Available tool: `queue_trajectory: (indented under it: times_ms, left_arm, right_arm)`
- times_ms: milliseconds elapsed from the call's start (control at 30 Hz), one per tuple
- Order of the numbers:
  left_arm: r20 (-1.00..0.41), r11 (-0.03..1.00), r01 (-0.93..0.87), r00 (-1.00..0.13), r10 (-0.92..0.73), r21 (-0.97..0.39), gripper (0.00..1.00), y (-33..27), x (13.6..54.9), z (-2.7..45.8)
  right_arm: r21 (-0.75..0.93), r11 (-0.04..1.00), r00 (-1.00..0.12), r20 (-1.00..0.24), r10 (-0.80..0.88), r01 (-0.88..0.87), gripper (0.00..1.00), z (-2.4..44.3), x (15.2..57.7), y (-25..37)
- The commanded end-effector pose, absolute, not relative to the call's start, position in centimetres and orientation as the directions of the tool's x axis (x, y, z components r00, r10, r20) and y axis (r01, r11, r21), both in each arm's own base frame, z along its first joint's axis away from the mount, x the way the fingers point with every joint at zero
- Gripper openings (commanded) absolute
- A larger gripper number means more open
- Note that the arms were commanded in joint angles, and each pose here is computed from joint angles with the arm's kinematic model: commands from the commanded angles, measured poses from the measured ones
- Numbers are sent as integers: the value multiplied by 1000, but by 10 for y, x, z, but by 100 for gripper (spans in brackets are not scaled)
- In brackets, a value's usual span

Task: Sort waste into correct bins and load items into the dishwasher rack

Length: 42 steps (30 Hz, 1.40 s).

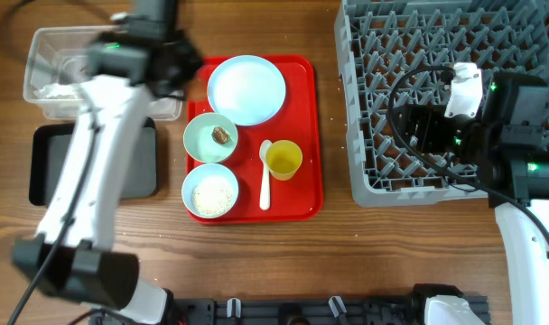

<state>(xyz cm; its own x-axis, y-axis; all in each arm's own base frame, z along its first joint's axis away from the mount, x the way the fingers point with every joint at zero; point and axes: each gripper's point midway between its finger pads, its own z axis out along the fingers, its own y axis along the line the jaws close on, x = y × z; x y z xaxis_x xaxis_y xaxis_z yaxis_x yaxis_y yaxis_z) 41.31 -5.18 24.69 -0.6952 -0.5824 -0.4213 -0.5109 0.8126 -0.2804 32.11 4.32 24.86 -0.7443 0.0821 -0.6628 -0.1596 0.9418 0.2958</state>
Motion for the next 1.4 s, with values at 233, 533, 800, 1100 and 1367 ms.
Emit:
queue_trajectory:
  times_ms: [233, 533, 800, 1100, 1367]
  left_arm:
    - [-281, 310, -947, -276, -919, -83, 4, 142, 329, 175]
    - [-226, 42, -994, -19, -974, -98, 6, 161, 286, 35]
    - [-252, -18, -990, 54, -966, -142, 88, 176, 282, 23]
    - [-467, 517, -718, -297, -833, -465, 95, 137, 355, 181]
    - [-650, 936, -129, -688, -323, -328, 94, -55, 380, 208]
  right_arm:
    - [291, 940, -735, -675, 67, -181, 100, 253, 323, 45]
    - [294, 939, -739, -671, 70, -177, 100, 253, 322, 45]
    - [294, 939, -739, -670, 71, -177, 100, 253, 322, 45]
    - [293, 939, -736, -673, 71, -178, 100, 253, 323, 45]
    - [291, 939, -729, -681, 71, -181, 100, 255, 326, 45]
